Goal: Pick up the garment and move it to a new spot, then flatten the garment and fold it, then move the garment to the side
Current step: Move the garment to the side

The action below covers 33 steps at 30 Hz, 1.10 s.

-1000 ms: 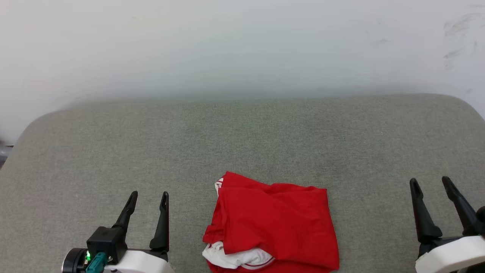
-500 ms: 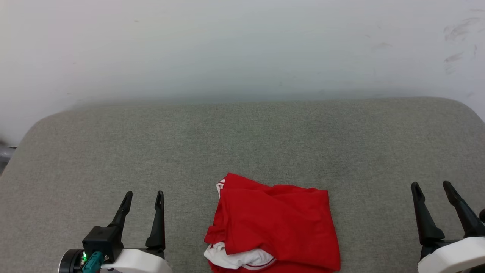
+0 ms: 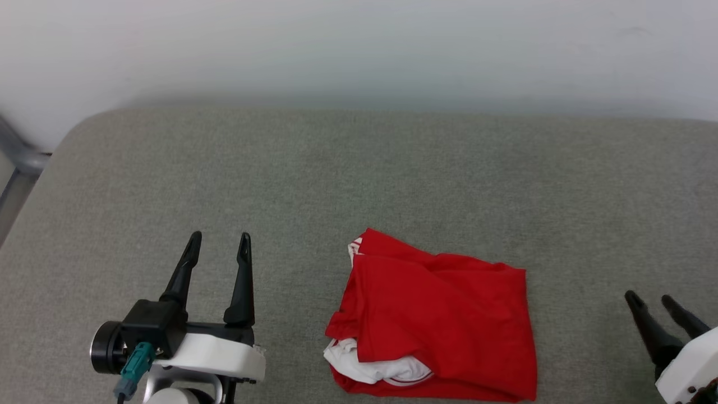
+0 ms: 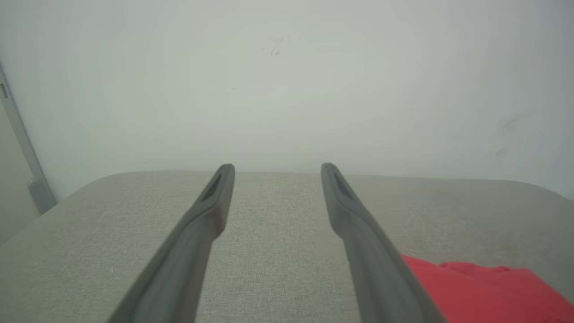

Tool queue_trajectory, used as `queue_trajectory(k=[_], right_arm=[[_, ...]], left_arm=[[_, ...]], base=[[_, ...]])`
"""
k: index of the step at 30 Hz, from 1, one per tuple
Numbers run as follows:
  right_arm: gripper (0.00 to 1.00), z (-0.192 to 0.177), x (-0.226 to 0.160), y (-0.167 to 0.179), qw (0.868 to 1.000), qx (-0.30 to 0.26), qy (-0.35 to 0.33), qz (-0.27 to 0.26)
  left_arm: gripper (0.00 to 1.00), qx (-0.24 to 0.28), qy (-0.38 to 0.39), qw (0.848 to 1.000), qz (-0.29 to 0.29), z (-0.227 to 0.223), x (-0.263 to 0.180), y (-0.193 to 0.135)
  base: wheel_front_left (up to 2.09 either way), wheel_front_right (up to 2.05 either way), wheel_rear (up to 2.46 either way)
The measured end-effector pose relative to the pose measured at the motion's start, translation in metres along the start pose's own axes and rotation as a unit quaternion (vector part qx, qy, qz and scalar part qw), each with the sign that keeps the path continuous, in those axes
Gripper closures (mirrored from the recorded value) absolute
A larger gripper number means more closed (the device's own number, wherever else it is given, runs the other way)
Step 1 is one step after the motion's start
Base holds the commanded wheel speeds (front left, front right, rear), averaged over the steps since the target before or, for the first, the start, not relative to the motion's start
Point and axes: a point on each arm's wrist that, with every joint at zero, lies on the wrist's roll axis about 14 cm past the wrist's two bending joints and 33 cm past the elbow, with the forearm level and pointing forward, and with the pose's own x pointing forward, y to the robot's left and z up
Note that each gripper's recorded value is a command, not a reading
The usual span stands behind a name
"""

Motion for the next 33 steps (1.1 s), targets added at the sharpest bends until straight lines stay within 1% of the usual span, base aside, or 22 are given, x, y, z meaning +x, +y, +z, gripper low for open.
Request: queue_trajectory(k=[2, 3, 5, 7, 9, 12, 15, 17, 18, 19, 20, 24, 27, 29, 31, 32, 33], right_arm=[[0.0, -0.02, 0.014, 0.009, 0.998, 0.0, 0.053, 0.02], [0.0, -0.031, 0.02, 0.017, 0.996, 0.013, 0.078, 0.034], [0.0, -0.055, 0.029, 0.034, 0.989, 0.017, 0.133, 0.063], [0.0, -0.073, 0.038, 0.053, 0.98, 0.047, 0.17, 0.093], [0.0, -0.088, 0.044, 0.07, 0.971, 0.057, 0.202, 0.118], [0.0, -0.108, 0.05, 0.092, 0.955, 0.097, 0.238, 0.147], [0.0, -0.121, 0.056, 0.099, 0.945, 0.117, 0.264, 0.156], [0.0, -0.128, 0.059, 0.102, 0.94, 0.119, 0.278, 0.16], [0.05, -0.13, 0.061, 0.103, 0.937, 0.126, 0.281, 0.162], [0.63, -0.131, 0.062, 0.105, 0.936, 0.128, 0.284, 0.164], [1.0, -0.131, 0.063, 0.106, 0.935, 0.127, 0.286, 0.166], [1.0, -0.126, 0.061, 0.108, 0.938, 0.112, 0.279, 0.173], [1.0, -0.115, 0.058, 0.106, 0.947, 0.077, 0.259, 0.175], [1.0, -0.109, 0.054, 0.099, 0.953, 0.045, 0.248, 0.168], [1.0, -0.105, 0.048, 0.083, 0.957, -0.002, 0.247, 0.15], [1.0, -0.1, 0.045, 0.073, 0.961, -0.016, 0.241, 0.137], [1.0, -0.087, 0.035, 0.042, 0.969, -0.043, 0.225, 0.094]], left_arm=[[0.0, 0.001, 0.001, 1.0, 0.003, -0.003, 0.005, 0.002], [0.0, 0.001, 0.002, 1.0, 0.005, -0.004, 0.007, 0.003], [0.0, 0.001, 0.004, 1.0, 0.012, -0.007, 0.011, 0.007], [0.0, 0.003, 0.008, 1.0, 0.021, -0.011, 0.012, 0.012], [0.0, 0.004, 0.015, 0.999, 0.029, -0.016, 0.012, 0.017], [0.0, 0.008, 0.023, 0.999, 0.038, -0.022, 0.012, 0.024], [0.0, 0.01, 0.033, 0.998, 0.046, -0.028, 0.011, 0.029], [0.0, 0.013, 0.035, 0.998, 0.049, -0.03, 0.012, 0.033], [0.0, 0.016, 0.035, 0.998, 0.051, -0.031, 0.013, 0.035], [0.0, 0.016, 0.037, 0.998, 0.051, -0.032, 0.012, 0.035], [0.0, 0.017, 0.038, 0.998, 0.051, -0.033, 0.012, 0.036], [0.0, 0.02, 0.034, 0.998, 0.049, -0.031, 0.012, 0.035], [0.0, 0.021, 0.03, 0.998, 0.045, -0.027, 0.009, 0.034], [0.0, 0.022, 0.027, 0.999, 0.041, -0.025, 0.006, 0.031], [0.0, 0.02, 0.023, 0.999, 0.035, -0.021, 0.004, 0.027], [0.0, 0.02, 0.02, 0.999, 0.031, -0.02, 0.004, 0.024], [0.0, 0.019, 0.013, 1.0, 0.01, -0.016, 0.008, 0.014]], base=[[0.0, 0.0, 0.0], [0.0, 0.0, 0.0], [0.0, 0.0, 0.0], [0.0, 0.0, 0.0], [0.0, 0.0, 0.0], [0.0, 0.0, 0.0], [0.0, 0.0, 0.0], [0.0, 0.0, 0.0], [0.0, 0.0, 0.0], [0.0, 0.0, 0.0], [0.0, 0.0, 0.0], [0.0, 0.0, 0.0], [0.0, 0.0, 0.0], [0.0, 0.0, 0.0], [0.0, 0.0, 0.0], [0.0, 0.0, 0.0], [0.0, 0.0, 0.0]])
